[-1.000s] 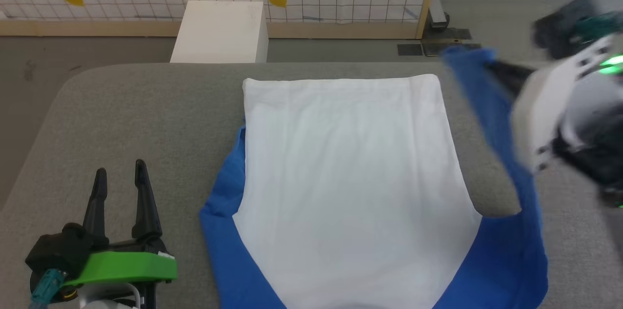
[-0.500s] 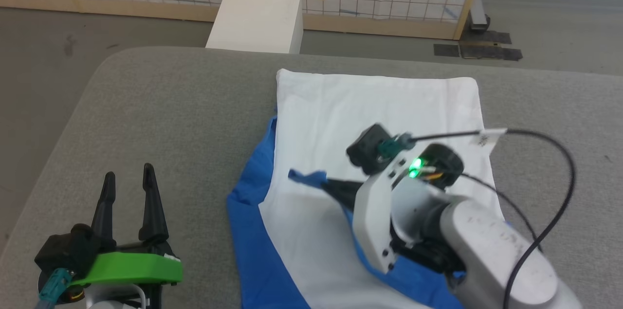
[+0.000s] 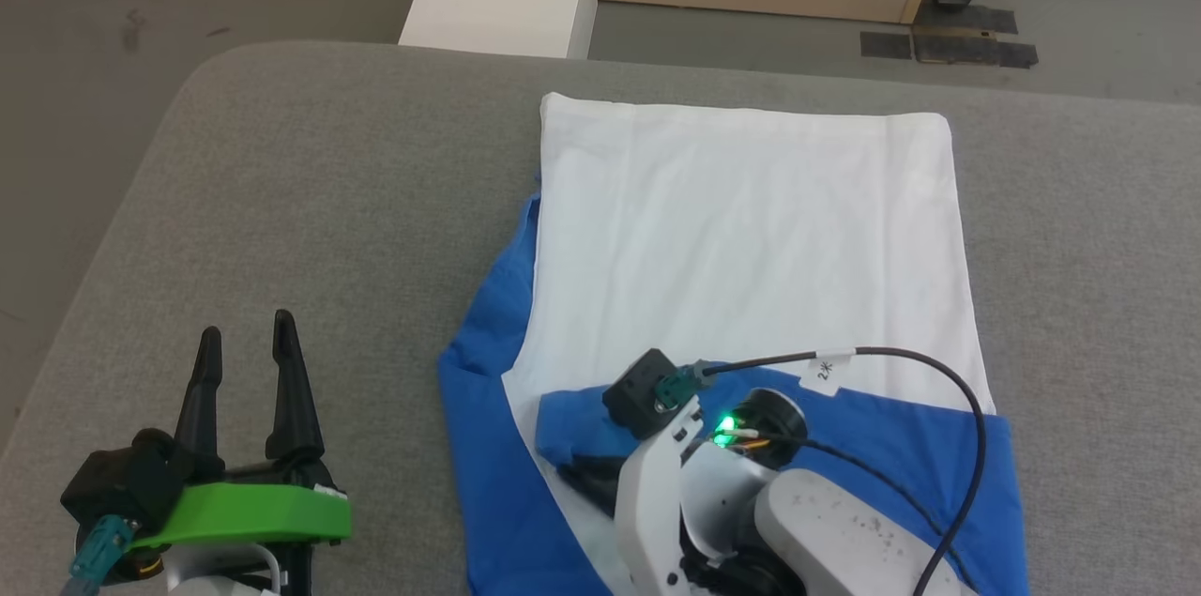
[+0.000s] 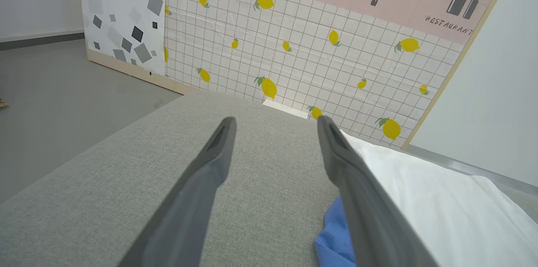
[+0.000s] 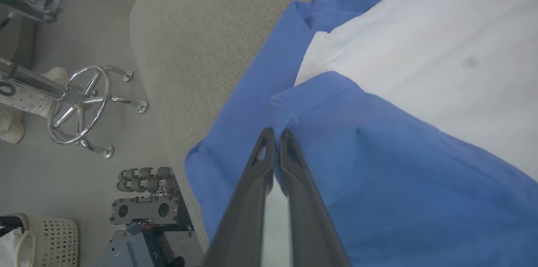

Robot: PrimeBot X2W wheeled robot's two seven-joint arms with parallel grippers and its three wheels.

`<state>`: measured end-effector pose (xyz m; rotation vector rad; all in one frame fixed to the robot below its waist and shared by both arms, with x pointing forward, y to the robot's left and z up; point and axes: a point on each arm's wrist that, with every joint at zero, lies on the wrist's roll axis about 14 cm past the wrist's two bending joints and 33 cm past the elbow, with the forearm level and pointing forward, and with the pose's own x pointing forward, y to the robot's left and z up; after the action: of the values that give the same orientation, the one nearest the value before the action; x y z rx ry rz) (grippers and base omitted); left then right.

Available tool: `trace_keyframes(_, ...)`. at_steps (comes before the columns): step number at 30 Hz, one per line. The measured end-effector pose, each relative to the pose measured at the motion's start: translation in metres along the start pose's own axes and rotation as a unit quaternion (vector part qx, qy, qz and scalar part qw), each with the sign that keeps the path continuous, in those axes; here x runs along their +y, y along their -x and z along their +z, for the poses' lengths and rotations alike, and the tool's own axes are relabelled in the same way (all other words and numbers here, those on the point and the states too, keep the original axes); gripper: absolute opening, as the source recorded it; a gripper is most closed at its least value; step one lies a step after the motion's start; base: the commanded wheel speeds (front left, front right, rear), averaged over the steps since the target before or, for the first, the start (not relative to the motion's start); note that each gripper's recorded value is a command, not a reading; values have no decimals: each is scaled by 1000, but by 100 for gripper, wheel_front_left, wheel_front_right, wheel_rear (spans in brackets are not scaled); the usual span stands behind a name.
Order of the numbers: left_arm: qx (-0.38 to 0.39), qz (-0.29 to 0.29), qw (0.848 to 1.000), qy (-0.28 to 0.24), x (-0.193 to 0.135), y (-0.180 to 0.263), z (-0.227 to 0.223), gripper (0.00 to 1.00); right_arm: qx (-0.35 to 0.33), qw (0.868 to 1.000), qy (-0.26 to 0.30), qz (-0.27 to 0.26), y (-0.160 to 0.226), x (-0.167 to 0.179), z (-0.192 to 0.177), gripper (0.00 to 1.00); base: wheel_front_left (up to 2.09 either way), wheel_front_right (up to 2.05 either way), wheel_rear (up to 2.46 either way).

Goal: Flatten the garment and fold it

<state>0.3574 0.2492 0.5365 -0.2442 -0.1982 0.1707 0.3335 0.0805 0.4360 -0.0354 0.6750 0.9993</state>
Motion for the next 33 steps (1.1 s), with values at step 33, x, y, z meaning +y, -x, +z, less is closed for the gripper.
trace_keyframes(33,56,-88,994,29,-66,-15,-27,100,-403,786,-140,-447,313,-201,35,100,0,0,0)
